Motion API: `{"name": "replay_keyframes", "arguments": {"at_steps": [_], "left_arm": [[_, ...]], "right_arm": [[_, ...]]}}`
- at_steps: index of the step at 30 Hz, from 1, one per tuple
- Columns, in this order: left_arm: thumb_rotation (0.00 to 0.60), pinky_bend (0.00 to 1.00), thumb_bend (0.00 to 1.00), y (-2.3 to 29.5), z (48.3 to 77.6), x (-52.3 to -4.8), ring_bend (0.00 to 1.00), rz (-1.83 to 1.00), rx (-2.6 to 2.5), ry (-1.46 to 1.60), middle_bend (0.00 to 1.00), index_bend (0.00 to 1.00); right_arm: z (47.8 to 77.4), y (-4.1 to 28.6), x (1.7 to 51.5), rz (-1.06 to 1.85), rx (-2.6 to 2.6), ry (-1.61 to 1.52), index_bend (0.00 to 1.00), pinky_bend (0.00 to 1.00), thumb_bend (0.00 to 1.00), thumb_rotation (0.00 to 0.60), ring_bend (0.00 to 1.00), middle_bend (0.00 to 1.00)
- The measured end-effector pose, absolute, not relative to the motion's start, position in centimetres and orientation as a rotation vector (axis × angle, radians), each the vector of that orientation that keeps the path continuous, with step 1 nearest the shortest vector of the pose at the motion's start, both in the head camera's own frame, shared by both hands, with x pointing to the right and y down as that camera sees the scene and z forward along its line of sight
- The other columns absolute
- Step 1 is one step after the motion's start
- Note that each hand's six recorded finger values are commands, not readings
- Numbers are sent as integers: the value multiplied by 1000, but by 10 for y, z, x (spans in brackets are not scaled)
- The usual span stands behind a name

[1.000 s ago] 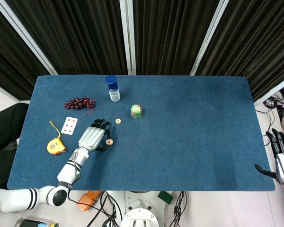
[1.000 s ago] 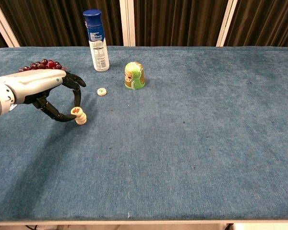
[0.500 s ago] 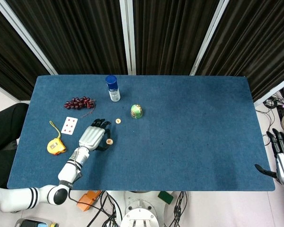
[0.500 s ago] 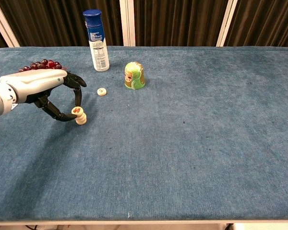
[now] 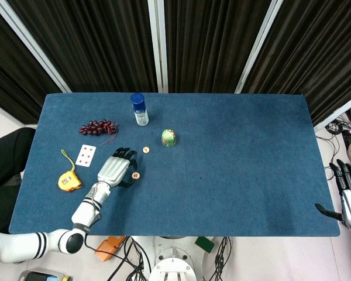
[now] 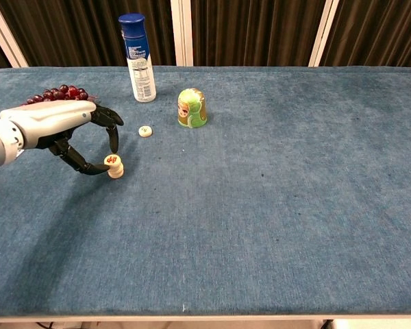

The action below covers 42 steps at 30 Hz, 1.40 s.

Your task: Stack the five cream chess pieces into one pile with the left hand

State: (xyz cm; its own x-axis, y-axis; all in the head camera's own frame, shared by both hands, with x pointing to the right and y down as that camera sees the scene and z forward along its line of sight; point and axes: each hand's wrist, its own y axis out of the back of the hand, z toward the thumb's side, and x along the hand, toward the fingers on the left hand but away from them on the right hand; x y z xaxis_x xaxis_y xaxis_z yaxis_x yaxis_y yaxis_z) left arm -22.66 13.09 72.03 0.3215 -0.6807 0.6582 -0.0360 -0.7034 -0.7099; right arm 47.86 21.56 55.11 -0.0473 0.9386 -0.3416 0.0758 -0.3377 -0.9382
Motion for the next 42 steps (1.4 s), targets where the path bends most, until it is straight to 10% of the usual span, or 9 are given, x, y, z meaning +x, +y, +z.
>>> {"name": "replay_keyframes", "arguments": {"at_steps": [13,42], "left_arm": [[600,0,283,99,698,-203,0,-1326,-2048,720,81,321],[600,0,298,47,777,-171,0,-1530,-1948,718,81,409]], "right_arm": [[550,216,478,1474,-1484,-1114,0,0,123,600,0,0],[547,213,482,1518,-1452,-1116,0,0,123,600,0,0]]}}
